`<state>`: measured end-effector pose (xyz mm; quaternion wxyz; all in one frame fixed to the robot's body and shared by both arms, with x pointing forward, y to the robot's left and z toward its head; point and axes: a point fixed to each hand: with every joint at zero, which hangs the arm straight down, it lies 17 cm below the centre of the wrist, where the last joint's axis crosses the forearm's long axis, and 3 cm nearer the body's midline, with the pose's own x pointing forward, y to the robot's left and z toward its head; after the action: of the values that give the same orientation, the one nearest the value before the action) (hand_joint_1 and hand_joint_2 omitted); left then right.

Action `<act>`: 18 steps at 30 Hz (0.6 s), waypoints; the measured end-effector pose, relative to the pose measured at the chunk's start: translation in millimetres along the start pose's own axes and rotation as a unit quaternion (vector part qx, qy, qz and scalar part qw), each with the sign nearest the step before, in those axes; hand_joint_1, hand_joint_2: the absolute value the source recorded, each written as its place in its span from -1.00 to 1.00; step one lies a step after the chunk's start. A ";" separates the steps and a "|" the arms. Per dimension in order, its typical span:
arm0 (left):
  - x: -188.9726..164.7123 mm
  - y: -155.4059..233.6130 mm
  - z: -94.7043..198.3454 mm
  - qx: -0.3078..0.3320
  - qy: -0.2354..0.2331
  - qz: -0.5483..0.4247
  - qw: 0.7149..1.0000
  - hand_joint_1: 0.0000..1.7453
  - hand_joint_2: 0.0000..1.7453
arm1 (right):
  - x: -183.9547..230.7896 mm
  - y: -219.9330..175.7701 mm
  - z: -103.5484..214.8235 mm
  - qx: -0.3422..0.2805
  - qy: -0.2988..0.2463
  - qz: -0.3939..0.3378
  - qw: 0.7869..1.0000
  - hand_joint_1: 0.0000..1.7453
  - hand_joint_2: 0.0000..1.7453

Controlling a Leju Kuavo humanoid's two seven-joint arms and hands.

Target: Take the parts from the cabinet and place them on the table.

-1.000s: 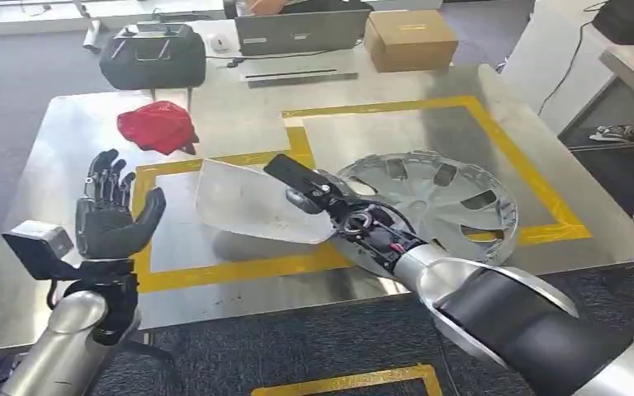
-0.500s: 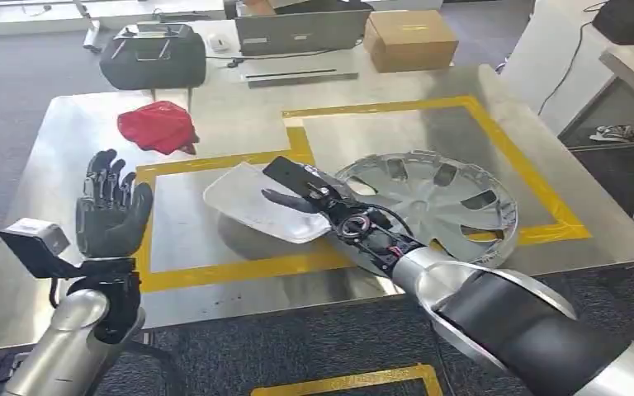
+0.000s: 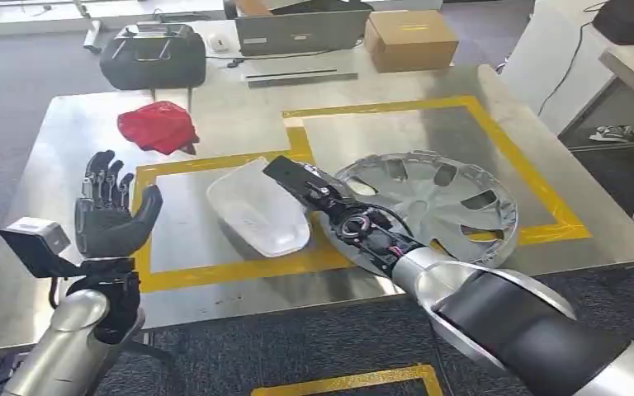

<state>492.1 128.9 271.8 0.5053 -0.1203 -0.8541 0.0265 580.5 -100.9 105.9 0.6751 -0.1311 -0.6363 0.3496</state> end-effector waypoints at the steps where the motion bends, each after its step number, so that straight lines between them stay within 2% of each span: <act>1: 0.0 0.1 0.0 0.000 0.000 0.000 1.000 -1.00 1.00 | 0.0 0.0 0.0 0.000 0.000 0.000 1.000 -1.00 -1.00; 5: 0.0 0.1 0.0 0.000 0.000 0.000 1.000 -1.00 1.00 | 0.3 -0.2 0.0 0.000 -0.001 0.000 1.000 -1.00 -1.00; 6: -0.1 0.1 0.0 0.000 0.000 0.000 1.000 -1.00 -1.00 | 1.4 -0.6 -0.1 -0.002 -0.003 -0.005 1.000 -1.00 -1.00; 9: -0.8 1.2 -0.1 0.003 0.002 -0.001 1.000 -1.00 -1.00 | 10.6 -3.6 -0.5 -0.006 -0.024 -0.040 0.999 -1.00 -1.00; 12: -0.7 2.1 0.5 0.004 0.000 -0.003 1.000 -1.00 -1.00 | 35.6 -7.8 -1.1 0.007 -0.069 -0.111 0.991 -1.00 -1.00; 18: -0.9 2.2 4.1 -0.002 -0.007 -0.019 1.000 -1.00 -1.00 | 106.8 -40.4 1.9 0.013 -0.184 -0.241 0.953 -1.00 -1.00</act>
<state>489.3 131.2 268.7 0.4998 -0.1053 -0.8596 0.0160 585.2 -62.4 213.3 0.6123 0.1015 -0.7573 0.2033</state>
